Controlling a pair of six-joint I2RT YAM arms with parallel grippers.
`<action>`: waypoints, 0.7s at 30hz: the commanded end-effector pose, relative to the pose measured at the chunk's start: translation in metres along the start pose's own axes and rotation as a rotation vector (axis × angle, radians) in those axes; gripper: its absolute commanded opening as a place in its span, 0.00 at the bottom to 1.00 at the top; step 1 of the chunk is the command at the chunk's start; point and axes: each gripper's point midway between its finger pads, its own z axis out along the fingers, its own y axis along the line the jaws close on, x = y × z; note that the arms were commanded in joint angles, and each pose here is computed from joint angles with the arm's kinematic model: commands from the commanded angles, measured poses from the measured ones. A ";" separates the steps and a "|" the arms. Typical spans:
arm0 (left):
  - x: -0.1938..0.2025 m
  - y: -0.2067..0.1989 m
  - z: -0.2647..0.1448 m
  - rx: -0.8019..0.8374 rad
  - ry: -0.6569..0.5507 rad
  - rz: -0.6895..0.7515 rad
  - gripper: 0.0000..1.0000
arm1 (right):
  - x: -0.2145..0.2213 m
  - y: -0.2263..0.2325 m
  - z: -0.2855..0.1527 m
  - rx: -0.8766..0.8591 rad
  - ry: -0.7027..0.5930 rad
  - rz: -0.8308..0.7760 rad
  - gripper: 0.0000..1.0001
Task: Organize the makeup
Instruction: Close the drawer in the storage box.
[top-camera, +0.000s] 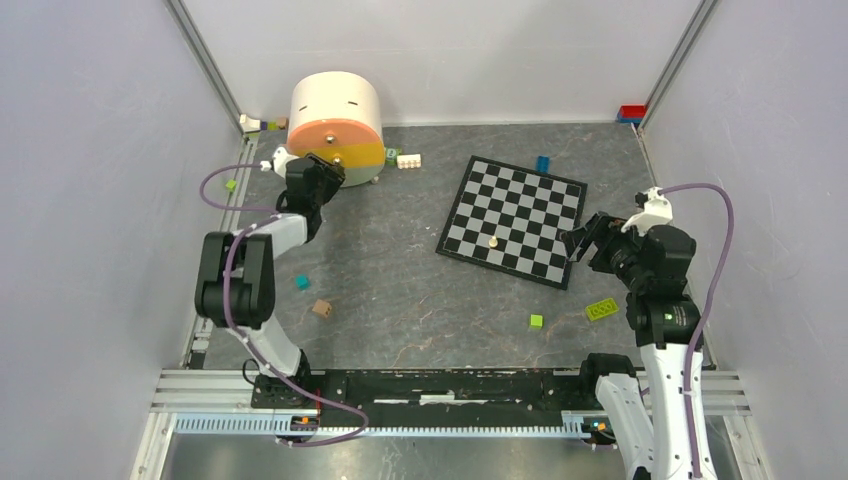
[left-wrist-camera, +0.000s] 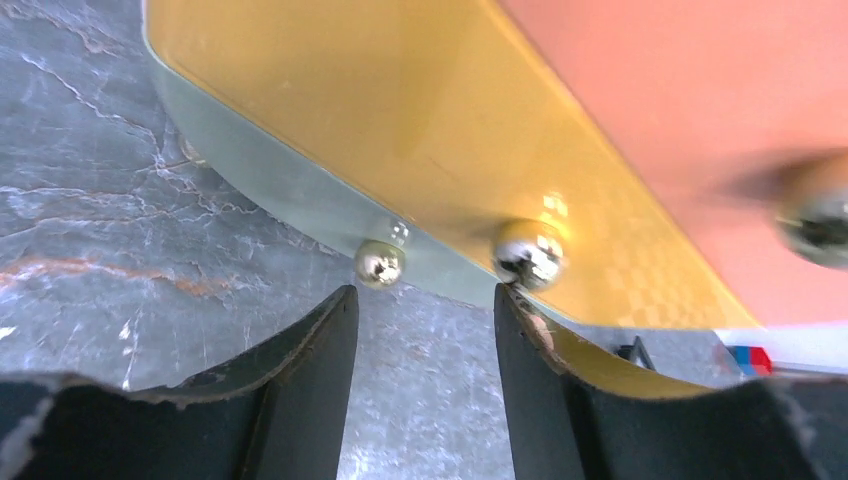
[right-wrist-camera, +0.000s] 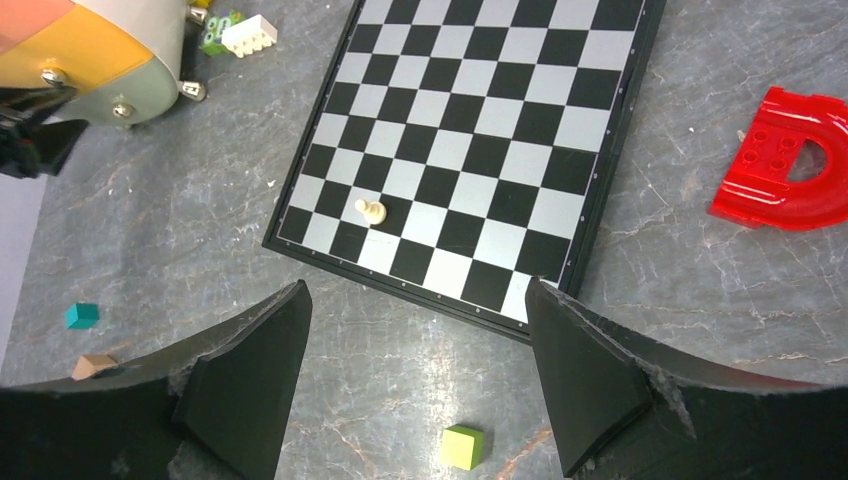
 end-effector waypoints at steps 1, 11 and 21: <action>-0.031 -0.019 -0.039 0.030 -0.061 -0.030 0.60 | 0.003 -0.004 0.006 -0.001 0.004 -0.043 0.86; -0.032 -0.006 -0.139 -0.055 0.046 0.049 0.71 | 0.000 -0.007 0.004 0.014 0.010 -0.091 0.86; -0.007 0.006 -0.253 0.016 0.222 0.183 0.76 | 0.030 -0.010 0.003 -0.009 0.077 -0.088 0.86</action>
